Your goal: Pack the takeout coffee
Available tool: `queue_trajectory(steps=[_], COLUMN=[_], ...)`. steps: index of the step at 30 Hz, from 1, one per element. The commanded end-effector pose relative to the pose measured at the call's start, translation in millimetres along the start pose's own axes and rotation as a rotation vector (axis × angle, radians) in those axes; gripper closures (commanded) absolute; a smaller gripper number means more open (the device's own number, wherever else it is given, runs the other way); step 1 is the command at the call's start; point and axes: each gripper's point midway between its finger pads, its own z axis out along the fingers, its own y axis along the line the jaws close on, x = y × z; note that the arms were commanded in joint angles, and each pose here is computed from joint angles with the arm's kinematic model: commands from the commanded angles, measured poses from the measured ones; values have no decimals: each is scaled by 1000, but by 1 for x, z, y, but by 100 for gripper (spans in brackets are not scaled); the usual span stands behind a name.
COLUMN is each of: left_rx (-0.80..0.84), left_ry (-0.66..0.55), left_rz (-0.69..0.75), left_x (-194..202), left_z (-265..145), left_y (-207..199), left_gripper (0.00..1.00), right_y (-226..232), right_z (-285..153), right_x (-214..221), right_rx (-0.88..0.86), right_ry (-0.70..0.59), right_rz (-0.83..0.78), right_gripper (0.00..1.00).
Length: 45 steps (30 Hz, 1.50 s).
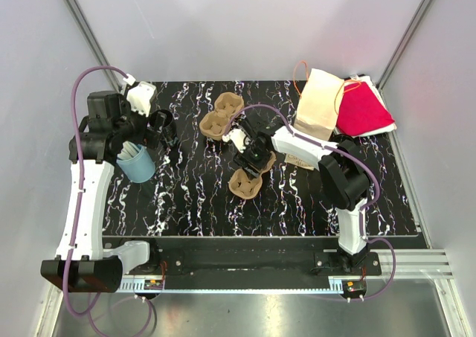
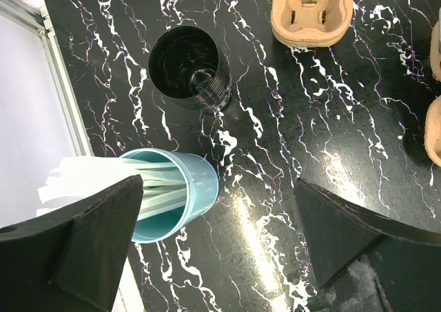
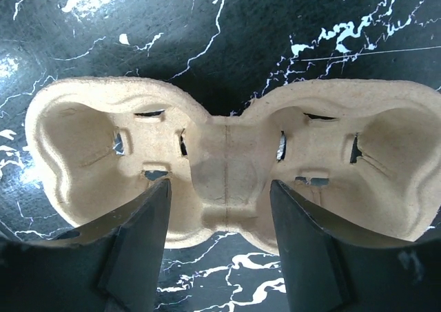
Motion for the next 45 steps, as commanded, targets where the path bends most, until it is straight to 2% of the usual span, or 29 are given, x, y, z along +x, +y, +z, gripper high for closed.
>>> queue_trajectory(steps=[1, 15, 25, 45], left_rx=[-25, -11, -5, 1], left_ry=[-51, -53, -52, -54], left_rz=[13, 8, 8, 6], left_x=[-10, -11, -11, -9], left_z=[-8, -6, -5, -6], left_y=[3, 1, 0, -2], left_gripper=[1, 1, 1, 1], right_y=[-3, -5, -5, -8], right_z=[6, 8, 2, 1], right_x=[-2, -5, -16, -29], right_rx=[29, 64, 95, 104], right_ry=[-2, -26, -44, -75], right_rz=[-5, -21, -49, -45], right_gripper=[36, 45, 36, 37])
